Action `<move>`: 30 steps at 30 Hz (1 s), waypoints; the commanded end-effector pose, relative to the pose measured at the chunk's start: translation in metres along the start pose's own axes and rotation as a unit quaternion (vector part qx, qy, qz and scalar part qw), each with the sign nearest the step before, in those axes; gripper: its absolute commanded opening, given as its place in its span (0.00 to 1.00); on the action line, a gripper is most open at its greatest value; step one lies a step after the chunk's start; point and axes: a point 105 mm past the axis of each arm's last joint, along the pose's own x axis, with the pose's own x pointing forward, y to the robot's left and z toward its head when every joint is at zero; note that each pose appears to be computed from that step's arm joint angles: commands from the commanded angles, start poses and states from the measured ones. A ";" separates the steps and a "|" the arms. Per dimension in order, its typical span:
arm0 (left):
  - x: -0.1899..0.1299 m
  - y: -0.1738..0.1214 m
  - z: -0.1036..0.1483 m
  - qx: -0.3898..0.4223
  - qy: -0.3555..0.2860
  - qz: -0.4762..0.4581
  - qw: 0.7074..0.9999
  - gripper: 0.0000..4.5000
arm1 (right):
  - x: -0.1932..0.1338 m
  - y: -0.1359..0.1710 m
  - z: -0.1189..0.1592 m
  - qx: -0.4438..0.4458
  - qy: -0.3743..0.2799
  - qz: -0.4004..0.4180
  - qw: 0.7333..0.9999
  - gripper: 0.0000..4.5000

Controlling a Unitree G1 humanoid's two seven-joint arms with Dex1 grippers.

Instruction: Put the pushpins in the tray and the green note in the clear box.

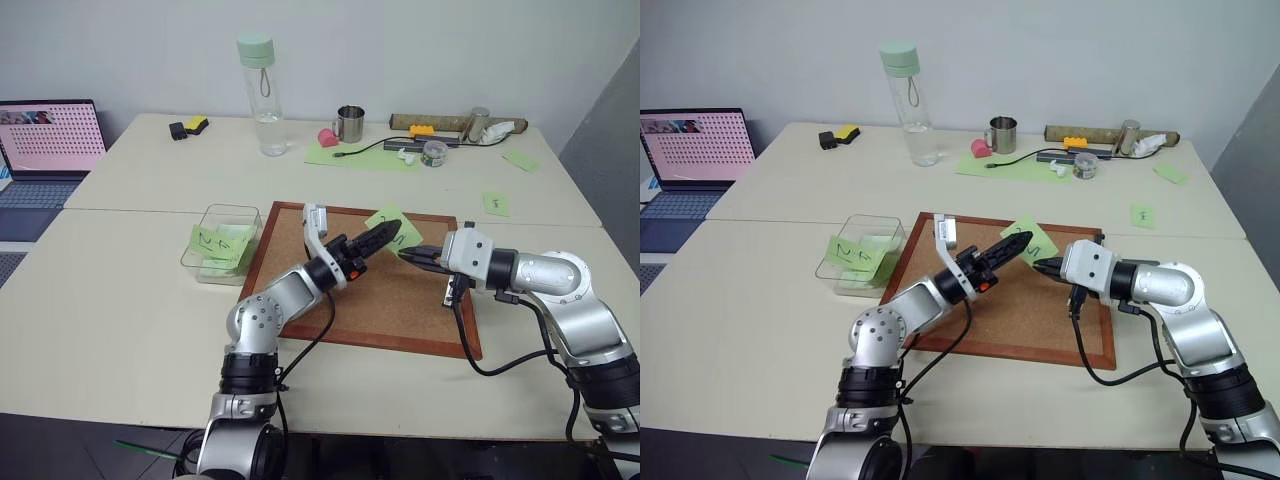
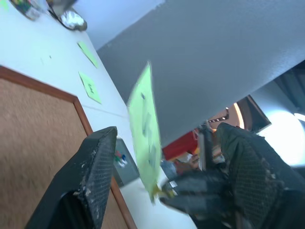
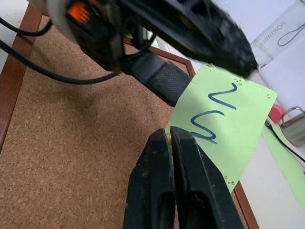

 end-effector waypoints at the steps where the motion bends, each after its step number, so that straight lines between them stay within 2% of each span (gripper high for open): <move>1: 0.004 -0.008 0.007 0.013 -0.013 -0.024 1.000 0.55 | -0.001 -0.006 0.015 -0.025 -0.015 -0.004 1.000 0.00; 14: 0.004 -0.004 -0.004 0.037 -0.001 -0.014 0.999 0.02 | -0.001 -0.004 0.018 -0.033 -0.017 0.003 0.999 0.00; 21: 0.005 0.027 -0.009 0.105 0.005 0.066 0.992 0.01 | -0.004 -0.007 0.024 -0.040 -0.034 -0.012 0.999 0.00; 26: 0.001 0.048 -0.016 0.138 0.014 0.113 0.984 0.01 | -0.020 -0.018 0.023 -0.004 -0.038 -0.042 0.998 0.00; 28: 0.002 0.048 -0.015 0.140 0.009 0.114 0.983 0.01 | -0.030 -0.023 0.011 0.024 -0.014 -0.056 0.998 0.00; 30: 0.003 0.043 -0.012 0.148 0.003 0.105 0.983 0.01 | -0.044 -0.029 -0.011 0.039 0.042 -0.071 0.996 0.00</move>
